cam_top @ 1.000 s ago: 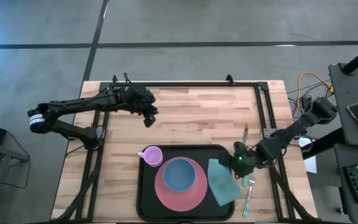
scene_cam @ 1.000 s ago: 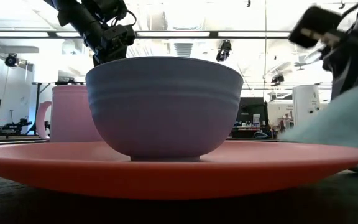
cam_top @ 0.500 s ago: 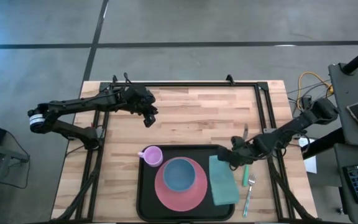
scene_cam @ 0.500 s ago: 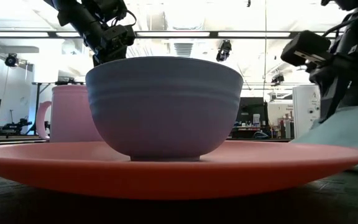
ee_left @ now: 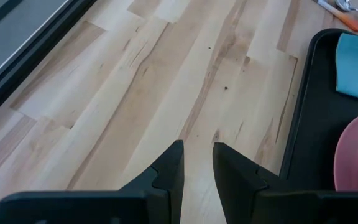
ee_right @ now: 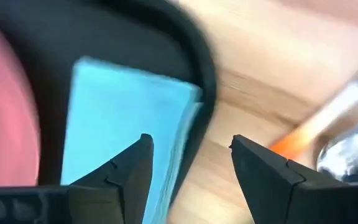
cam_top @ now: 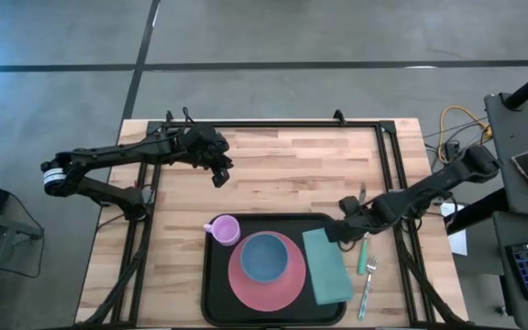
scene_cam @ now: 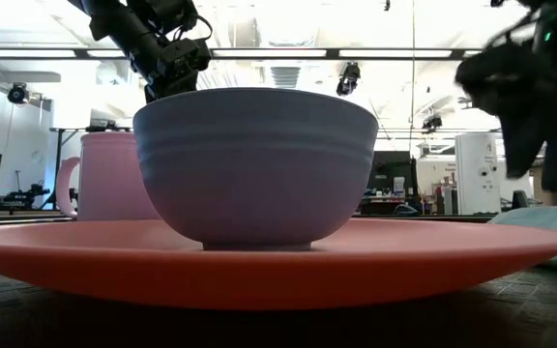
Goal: Set up tray
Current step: Put the light blue napkin on the black serving tray
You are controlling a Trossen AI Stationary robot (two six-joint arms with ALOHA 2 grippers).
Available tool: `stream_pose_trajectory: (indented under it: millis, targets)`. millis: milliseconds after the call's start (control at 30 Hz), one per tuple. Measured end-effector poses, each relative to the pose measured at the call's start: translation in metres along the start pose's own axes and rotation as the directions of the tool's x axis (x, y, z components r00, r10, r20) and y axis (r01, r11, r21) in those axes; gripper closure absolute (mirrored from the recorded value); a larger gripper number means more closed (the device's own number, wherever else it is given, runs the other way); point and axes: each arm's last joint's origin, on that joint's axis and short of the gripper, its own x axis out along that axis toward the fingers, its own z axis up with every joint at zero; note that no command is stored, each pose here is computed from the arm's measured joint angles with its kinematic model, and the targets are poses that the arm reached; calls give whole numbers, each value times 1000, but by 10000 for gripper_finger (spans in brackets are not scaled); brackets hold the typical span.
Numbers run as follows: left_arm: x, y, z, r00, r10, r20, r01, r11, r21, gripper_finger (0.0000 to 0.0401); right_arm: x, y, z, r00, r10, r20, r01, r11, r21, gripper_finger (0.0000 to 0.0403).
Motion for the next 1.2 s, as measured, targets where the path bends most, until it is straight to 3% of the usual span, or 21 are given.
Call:
stream_pose_trajectory:
  millis: [100,133,200,267,400,500,700,800,1000,1200]
  targets:
    - [0,0,0,1000,0,0,0,1000,0,335,-13,16,-2,995,94,-32,-99,956,-276,200]
    - [0,0,0,1000,0,0,0,1000,0,335,-16,22,-4,988,141,-62,-154,915,-372,200]
    - [0,0,0,1000,0,0,0,1000,0,335,-18,32,-9,965,212,-151,-261,790,-555,200]
    - [0,0,0,1000,0,2,0,1000,0,335,-14,36,-15,949,205,-240,-315,680,-662,200]
    - [0,0,1,1000,0,8,0,1000,0,335,4,37,-27,925,108,-364,-352,603,-716,200]
    - [0,0,1,1000,0,12,0,1000,1,335,18,44,-37,899,96,-427,-407,542,-735,203]
    - [0,0,1,1000,0,15,0,1000,0,335,40,70,-56,892,66,-448,-438,376,-817,218]
    - [0,0,1,1000,0,12,0,1000,0,335,56,77,-65,896,10,-444,-422,329,-845,226]
    - [0,0,0,1000,0,0,0,1000,22,335,76,91,-76,897,-37,-441,-406,330,-853,234]
    - [0,1,-5,998,6,-56,-5,1000,23,335,76,110,-75,952,82,-296,-307,267,-913,235]
